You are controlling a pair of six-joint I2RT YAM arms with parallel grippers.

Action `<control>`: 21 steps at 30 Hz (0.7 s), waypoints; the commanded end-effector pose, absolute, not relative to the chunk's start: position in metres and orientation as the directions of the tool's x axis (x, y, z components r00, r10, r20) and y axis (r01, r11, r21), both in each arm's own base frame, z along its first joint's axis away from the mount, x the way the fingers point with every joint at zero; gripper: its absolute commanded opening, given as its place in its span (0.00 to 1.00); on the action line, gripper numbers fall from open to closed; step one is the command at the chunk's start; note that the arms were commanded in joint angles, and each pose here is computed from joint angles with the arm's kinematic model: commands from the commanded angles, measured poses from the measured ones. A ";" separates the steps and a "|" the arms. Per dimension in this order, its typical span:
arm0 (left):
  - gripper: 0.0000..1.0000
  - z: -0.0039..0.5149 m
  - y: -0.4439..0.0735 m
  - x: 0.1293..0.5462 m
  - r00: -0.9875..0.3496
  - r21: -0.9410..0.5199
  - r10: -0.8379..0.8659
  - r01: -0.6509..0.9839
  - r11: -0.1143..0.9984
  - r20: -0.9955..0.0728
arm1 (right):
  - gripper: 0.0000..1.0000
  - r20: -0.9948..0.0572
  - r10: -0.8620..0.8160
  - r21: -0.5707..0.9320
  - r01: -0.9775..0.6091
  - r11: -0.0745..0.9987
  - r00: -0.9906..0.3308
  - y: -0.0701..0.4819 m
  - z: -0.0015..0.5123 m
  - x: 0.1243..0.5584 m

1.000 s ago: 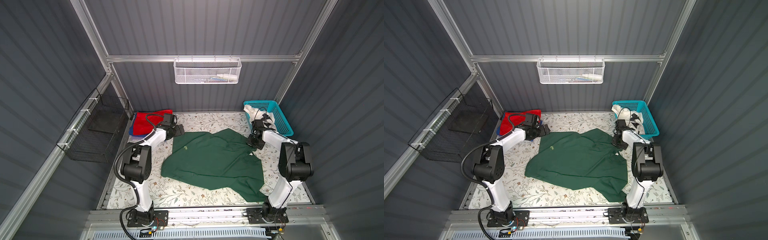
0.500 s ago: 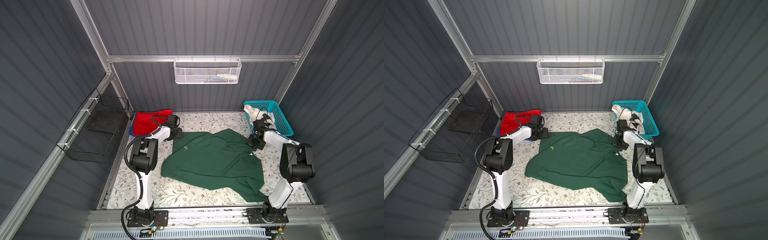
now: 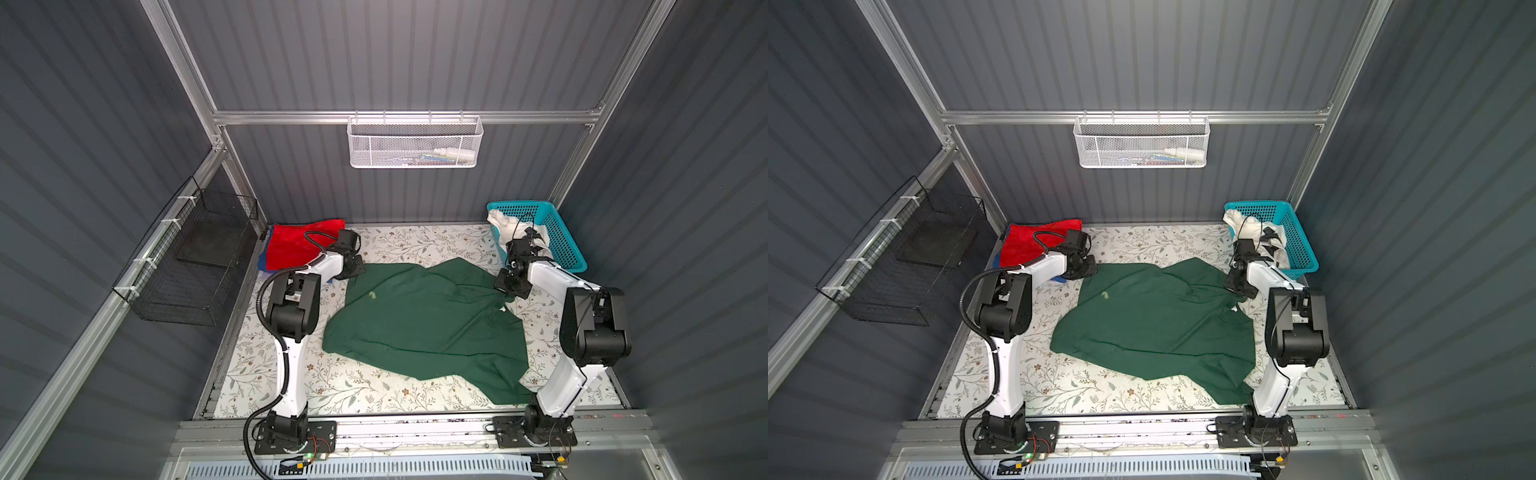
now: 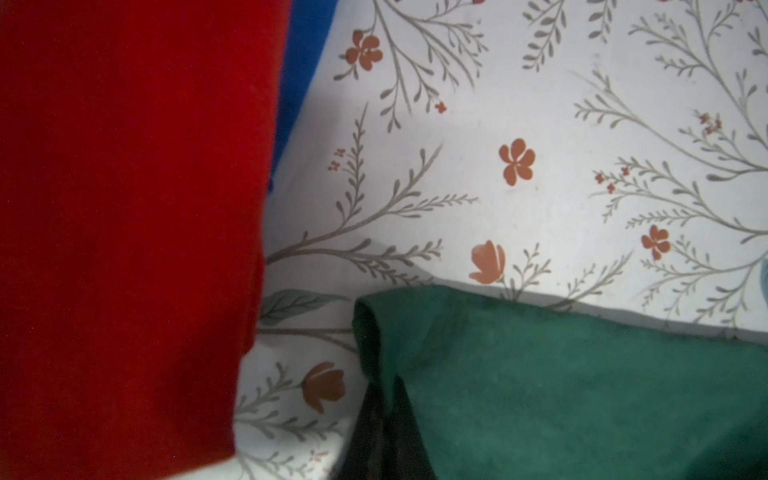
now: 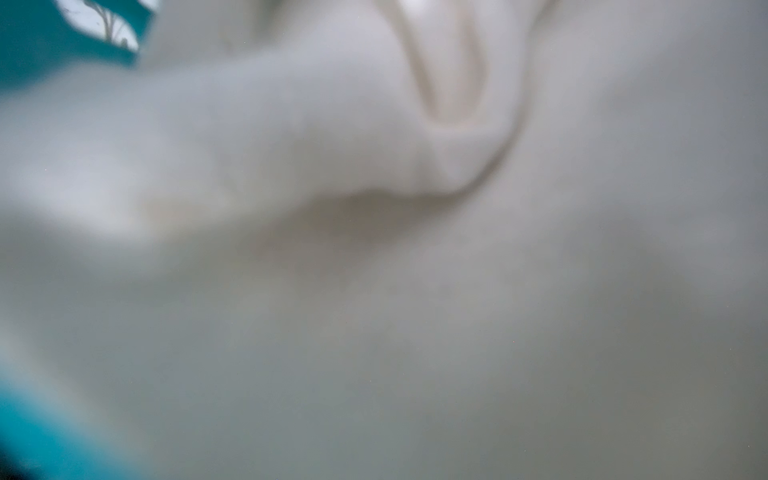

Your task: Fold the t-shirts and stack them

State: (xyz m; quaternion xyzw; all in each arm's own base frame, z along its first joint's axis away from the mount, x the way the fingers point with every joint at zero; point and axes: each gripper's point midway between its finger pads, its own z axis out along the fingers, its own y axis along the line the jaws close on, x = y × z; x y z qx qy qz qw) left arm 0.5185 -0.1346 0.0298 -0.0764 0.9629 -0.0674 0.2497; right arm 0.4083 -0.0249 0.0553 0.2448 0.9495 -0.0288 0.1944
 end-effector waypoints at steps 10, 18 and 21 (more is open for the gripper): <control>0.00 0.032 -0.081 0.505 -0.858 -0.119 -0.295 -0.270 0.956 -0.422 | 0.00 -0.428 0.431 -0.081 0.509 0.857 -0.794 -0.049 0.076 0.397; 0.00 0.042 -0.081 0.508 -0.853 -0.124 -0.303 -0.277 0.953 -0.425 | 0.00 -0.443 0.432 -0.080 0.515 0.853 -0.785 -0.050 0.081 0.384; 0.00 0.050 -0.087 0.511 -0.848 -0.156 -0.303 -0.260 0.953 -0.436 | 0.43 -0.438 0.420 -0.039 0.484 0.874 -0.794 -0.040 0.089 0.382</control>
